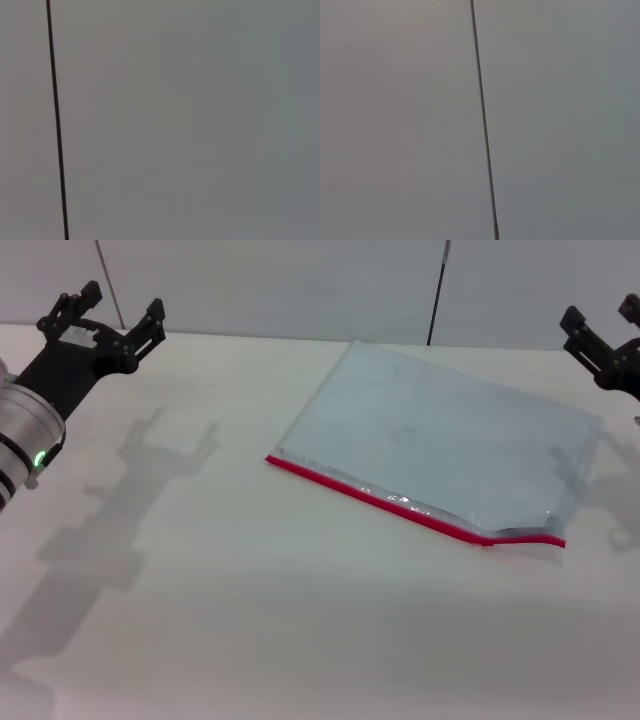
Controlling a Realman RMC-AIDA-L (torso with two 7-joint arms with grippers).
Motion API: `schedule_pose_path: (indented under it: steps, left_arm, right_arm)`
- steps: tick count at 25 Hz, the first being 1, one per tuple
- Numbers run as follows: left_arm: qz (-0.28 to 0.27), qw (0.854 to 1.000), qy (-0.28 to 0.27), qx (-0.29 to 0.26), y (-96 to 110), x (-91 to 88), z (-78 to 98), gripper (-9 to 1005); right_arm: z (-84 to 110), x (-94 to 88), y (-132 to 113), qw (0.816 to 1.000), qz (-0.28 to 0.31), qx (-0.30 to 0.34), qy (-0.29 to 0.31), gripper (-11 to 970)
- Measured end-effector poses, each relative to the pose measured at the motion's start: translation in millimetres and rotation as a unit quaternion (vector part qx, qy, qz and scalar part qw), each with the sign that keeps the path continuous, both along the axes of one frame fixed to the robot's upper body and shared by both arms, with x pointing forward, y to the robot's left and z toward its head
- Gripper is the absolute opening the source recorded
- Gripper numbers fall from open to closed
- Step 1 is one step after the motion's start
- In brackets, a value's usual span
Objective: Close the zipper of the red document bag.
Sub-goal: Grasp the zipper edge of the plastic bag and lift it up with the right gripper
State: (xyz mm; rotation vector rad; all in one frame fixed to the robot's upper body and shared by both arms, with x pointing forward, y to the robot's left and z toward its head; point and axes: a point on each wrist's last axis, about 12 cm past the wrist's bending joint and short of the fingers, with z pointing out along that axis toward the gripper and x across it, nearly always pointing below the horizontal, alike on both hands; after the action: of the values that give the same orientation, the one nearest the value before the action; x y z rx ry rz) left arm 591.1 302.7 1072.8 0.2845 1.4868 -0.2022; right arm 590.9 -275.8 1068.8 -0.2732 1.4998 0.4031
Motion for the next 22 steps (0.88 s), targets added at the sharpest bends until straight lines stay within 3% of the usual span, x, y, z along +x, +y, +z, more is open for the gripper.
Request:
schedule_pose_path:
  steps: [17, 22]
  left_arm:
    - [-0.002, 1.000, -0.001, 0.001, -0.8, 0.8, 0.6, 857]
    - [-0.001, 1.000, 0.002, 0.002, 1.2, -0.9, -0.8, 857]
  right_arm:
    - [1.1, 0.6, 2.0, 1.000, 0.006, -0.002, -0.002, 830]
    - [2.6, 1.5, -1.0, 0.998, 0.053, 0.016, 0.036, 826]
